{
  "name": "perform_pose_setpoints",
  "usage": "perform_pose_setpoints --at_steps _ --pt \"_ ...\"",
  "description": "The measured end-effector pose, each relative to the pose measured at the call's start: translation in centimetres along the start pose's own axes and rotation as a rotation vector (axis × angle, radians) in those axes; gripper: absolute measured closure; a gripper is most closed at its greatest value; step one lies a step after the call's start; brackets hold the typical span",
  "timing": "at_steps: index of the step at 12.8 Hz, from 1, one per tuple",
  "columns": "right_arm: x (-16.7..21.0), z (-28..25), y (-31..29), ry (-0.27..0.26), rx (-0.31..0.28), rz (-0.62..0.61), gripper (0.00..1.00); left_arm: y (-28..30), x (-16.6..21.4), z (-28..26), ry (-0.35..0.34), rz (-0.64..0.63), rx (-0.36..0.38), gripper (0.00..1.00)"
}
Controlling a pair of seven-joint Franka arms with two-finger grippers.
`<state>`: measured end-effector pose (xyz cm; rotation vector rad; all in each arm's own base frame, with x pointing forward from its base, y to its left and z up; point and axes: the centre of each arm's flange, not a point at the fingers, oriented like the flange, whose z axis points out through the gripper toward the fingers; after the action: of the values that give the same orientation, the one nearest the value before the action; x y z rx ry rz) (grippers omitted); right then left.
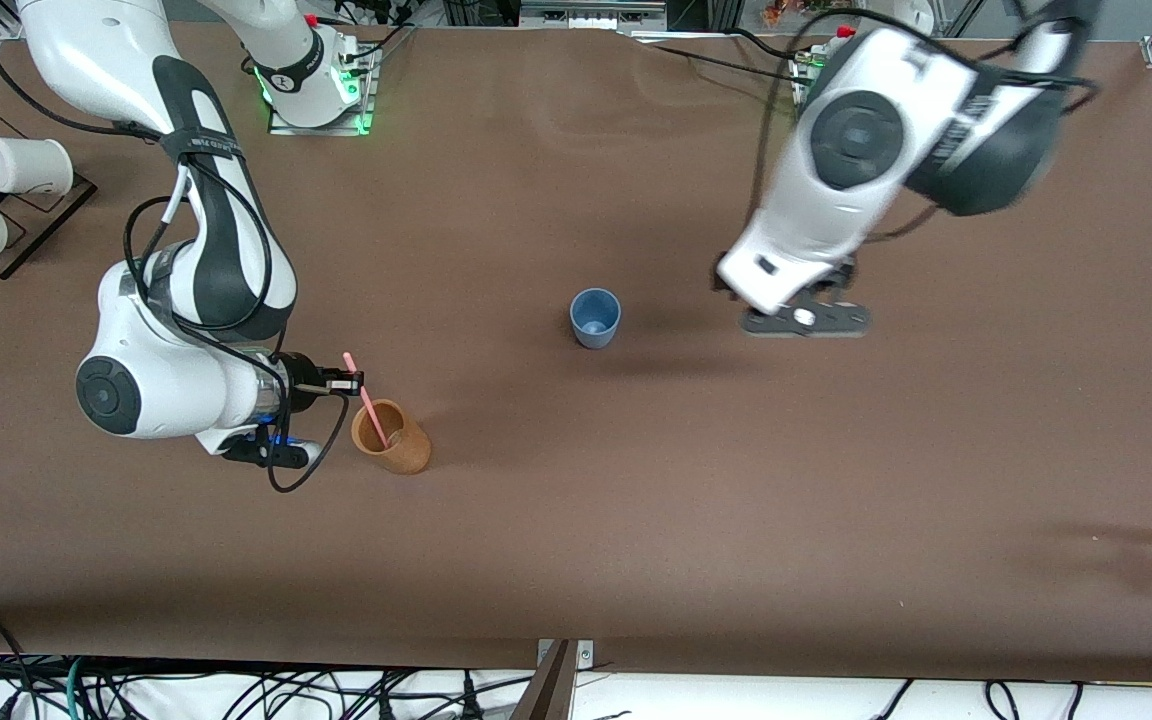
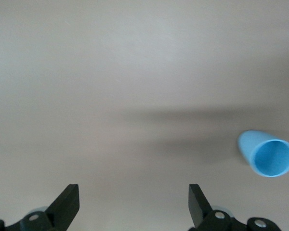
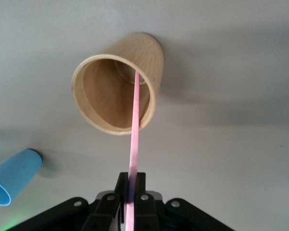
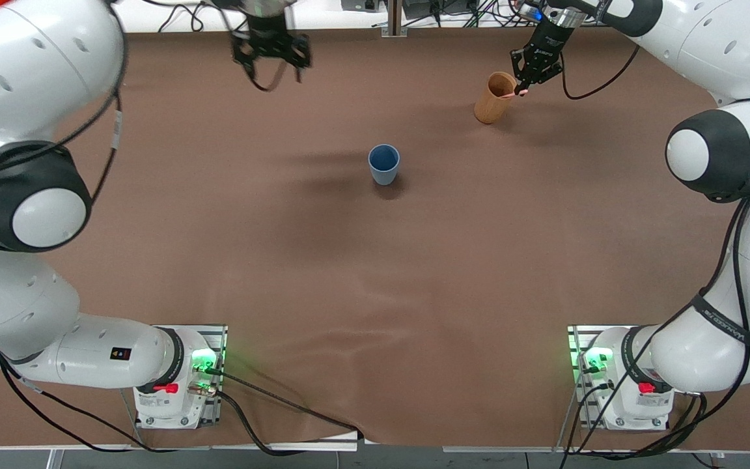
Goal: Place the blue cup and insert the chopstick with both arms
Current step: 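Withdraw the left gripper while the right gripper lifts the chopstick out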
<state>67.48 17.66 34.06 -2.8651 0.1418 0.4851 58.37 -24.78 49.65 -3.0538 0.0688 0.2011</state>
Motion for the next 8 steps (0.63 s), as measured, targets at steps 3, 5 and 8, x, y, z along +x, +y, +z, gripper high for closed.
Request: perform_pose_setpoints --at_steps 3,5,8 --pt "-0.8 -1.8 -0.9 -0.020 -0.002 0.011 0.91 -9.5 0.8 -3.2 0.024 0.141 -0.019 0.00" --pt "-1.7 -3.9 -2.1 -0.030 -0.006 0.020 0.91 -16.6 -0.8 -5.0 0.036 0.191 -0.049 0.00" --pt "-3.8 -7.2 -4.5 -0.047 -0.017 0.040 0.91 -21.9 -3.6 -5.3 0.052 0.181 -0.062 0.00"
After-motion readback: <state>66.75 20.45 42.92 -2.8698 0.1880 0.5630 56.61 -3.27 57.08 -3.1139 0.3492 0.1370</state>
